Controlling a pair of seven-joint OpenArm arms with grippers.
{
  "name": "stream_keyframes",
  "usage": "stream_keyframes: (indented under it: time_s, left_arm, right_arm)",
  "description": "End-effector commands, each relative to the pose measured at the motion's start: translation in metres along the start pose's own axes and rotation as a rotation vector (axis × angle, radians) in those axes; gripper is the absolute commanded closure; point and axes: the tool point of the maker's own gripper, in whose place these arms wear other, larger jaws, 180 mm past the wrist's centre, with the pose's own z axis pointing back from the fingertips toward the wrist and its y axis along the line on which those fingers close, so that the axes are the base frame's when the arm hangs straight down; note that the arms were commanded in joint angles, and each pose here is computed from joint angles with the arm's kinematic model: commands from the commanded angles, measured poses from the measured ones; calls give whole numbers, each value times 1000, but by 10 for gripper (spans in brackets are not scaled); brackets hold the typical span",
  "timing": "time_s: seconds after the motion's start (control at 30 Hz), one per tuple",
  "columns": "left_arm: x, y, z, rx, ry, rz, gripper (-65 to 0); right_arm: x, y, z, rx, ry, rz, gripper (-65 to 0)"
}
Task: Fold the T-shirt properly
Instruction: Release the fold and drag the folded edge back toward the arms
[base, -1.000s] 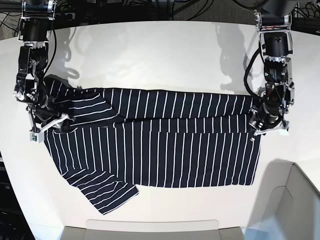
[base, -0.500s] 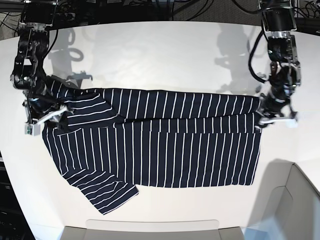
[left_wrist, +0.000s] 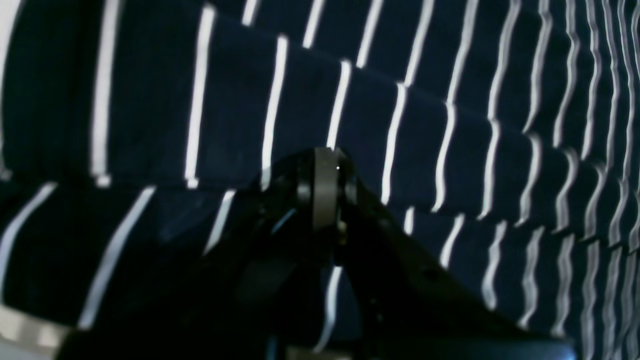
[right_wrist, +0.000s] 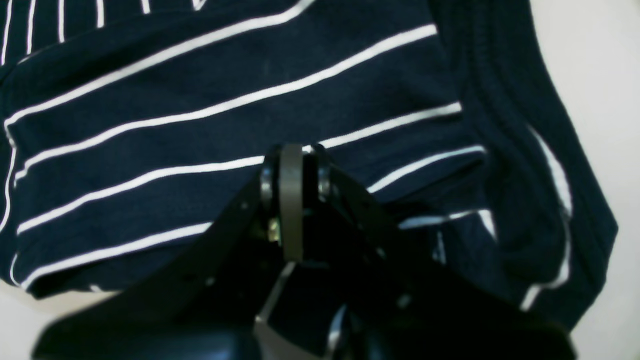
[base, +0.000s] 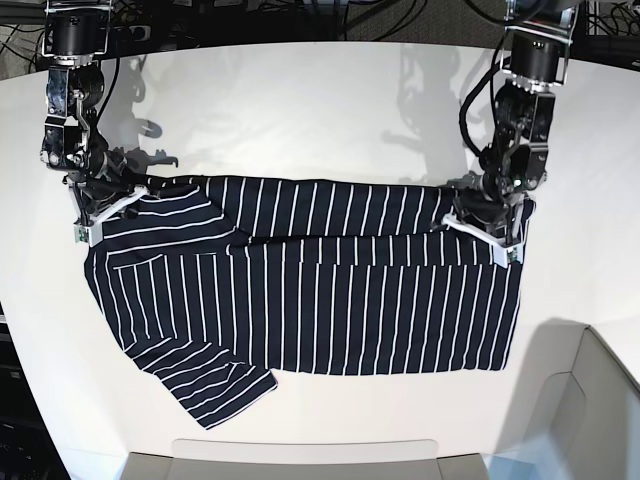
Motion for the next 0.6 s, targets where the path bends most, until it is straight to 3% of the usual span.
stream_keyframes:
  time_s: [0.0,0.13,0.33,0.57]
  left_arm:
    - [-19,13,3,35,50,-13,0]
    - [-69,39,13,104,132,-69,0]
    - [-138,72,36,193,254,-178,0]
    - [-207,73,67,56,338,-265,0]
  right_arm:
    - [-7,-10,5,-19,24,9,-33]
    - [-24,-8,10,-15,51,24,-31]
    - [-41,13,32,92,50,137,-32]
    - [-72,-7,44,55,112,130,-32]
